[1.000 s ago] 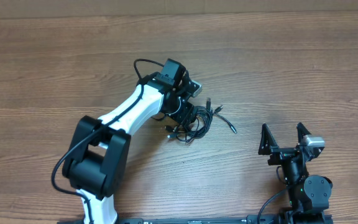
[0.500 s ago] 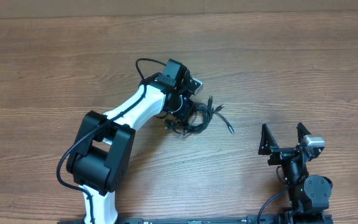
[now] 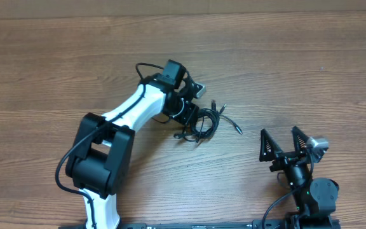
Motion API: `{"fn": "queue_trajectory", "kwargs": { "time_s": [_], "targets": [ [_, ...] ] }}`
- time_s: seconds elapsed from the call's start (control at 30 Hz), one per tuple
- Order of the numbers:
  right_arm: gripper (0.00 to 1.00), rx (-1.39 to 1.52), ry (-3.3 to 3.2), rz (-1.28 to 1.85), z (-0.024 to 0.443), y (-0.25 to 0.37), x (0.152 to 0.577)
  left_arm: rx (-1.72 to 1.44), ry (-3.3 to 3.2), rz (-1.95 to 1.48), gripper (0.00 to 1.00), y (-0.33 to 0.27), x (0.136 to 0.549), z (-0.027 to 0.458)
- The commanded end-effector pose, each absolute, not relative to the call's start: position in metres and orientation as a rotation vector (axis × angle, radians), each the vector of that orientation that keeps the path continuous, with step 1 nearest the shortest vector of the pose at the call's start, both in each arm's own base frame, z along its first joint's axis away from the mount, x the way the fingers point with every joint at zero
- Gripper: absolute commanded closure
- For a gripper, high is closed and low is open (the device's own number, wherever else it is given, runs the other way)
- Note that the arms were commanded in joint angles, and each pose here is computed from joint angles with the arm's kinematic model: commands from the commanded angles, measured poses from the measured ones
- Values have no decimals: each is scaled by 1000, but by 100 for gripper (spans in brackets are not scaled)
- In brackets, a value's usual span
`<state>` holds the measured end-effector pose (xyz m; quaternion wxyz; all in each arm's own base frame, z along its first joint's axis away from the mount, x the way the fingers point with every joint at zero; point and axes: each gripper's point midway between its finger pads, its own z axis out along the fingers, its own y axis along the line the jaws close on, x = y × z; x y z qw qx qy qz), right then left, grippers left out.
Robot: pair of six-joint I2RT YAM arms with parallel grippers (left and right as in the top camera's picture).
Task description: Untangle cables
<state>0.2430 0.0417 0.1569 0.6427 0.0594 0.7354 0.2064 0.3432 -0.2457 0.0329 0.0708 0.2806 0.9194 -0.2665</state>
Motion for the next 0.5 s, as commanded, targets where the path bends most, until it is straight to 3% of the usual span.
{"fn": "queue_trajectory", "kwargs": {
  "time_s": [0.0,0.47],
  "targets": [
    [0,157,1731,533,157,48,240,852,2612,-1063,96,-258,348,84],
    [0,208,2109,653,158,68,231,610,2493,-1650,94,-262,340,137]
  ]
}}
